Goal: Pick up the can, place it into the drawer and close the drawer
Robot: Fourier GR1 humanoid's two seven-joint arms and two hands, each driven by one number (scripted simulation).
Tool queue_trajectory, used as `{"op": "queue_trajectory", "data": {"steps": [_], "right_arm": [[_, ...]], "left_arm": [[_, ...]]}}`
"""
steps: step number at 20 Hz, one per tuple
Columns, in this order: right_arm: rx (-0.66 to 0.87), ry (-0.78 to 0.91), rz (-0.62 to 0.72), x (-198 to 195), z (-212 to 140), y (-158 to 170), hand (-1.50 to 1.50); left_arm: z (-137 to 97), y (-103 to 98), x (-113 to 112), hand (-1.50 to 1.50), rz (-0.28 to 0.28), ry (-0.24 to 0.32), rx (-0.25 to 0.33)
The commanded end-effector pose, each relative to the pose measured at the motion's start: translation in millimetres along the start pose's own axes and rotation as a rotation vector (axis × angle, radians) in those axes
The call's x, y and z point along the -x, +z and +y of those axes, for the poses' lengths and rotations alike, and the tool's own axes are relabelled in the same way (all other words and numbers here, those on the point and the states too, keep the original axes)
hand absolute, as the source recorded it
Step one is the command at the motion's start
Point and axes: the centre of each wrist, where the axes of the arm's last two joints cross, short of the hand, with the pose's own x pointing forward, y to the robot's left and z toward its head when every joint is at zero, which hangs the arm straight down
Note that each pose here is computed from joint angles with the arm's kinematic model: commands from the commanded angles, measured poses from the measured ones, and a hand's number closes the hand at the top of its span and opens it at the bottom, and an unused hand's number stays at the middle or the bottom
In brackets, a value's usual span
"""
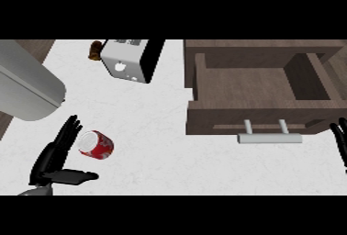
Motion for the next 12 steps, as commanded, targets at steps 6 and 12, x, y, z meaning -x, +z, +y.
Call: {"op": "queue_trajectory", "data": {"steps": [6, 12], "right_arm": [[0.009, -0.02, 0.002, -15, 17, -5, -1.5], [0.0, 0.019, 0.004, -15, 1, 6, -1.5]], "left_arm": [[-6, -2, 27, -1.5, 0.013, 0.003, 0.026], [2, 5, 38, -1.5, 0.005, 0.001, 0.003]]}}
